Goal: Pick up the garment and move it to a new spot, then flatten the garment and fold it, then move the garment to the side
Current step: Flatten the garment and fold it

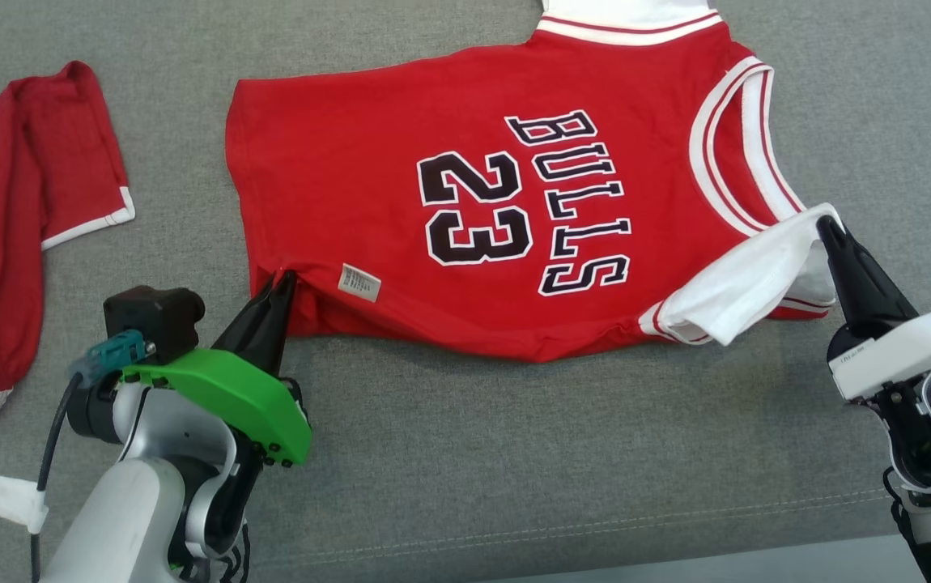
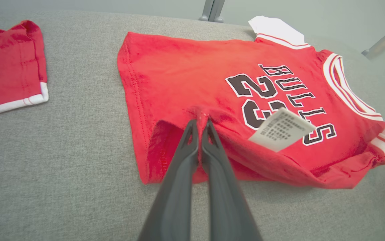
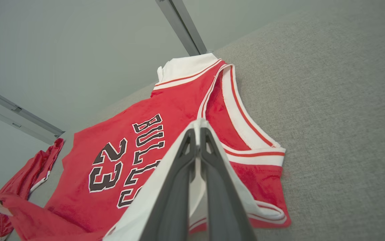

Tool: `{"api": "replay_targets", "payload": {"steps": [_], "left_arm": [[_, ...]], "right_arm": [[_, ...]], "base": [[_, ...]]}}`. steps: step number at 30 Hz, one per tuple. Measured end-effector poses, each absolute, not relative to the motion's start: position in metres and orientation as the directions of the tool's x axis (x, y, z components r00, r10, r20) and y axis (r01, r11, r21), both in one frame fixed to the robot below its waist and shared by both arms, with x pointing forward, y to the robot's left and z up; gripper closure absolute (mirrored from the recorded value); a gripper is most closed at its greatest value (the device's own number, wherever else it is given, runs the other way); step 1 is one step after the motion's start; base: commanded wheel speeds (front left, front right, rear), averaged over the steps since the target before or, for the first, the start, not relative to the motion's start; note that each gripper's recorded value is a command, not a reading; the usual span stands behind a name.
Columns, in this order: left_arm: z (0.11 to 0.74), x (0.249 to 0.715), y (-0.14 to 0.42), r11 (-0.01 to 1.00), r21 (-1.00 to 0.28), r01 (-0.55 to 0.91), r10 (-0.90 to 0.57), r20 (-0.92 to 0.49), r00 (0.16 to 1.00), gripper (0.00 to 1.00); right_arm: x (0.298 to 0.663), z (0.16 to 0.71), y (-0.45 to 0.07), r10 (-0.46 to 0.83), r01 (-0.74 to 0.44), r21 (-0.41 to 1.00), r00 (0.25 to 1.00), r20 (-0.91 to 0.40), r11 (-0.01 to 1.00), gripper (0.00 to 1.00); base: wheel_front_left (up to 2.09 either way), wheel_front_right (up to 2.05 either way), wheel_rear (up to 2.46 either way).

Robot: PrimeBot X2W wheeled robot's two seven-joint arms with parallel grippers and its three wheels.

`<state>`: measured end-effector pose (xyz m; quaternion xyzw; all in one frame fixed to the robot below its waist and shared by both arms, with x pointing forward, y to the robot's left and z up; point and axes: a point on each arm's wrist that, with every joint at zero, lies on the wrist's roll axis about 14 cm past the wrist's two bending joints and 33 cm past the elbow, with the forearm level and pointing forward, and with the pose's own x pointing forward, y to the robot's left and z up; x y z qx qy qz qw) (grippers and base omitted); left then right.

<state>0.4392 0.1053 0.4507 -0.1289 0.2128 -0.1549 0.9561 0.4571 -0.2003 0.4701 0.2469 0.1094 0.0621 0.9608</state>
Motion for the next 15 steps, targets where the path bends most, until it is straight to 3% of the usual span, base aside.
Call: {"api": "replay_targets", "payload": {"steps": [15], "left_arm": [[0.413, 0.462, 0.118, 0.929, -0.336, 0.156, -0.296, -0.422, 0.857, 1.0]], "right_arm": [[0.515, 0.434, -0.186, 0.228, -0.09, 0.477, 0.944, -0.238, 0.874, 1.0]], "base": [[0.0, 0.0, 0.0]]}}
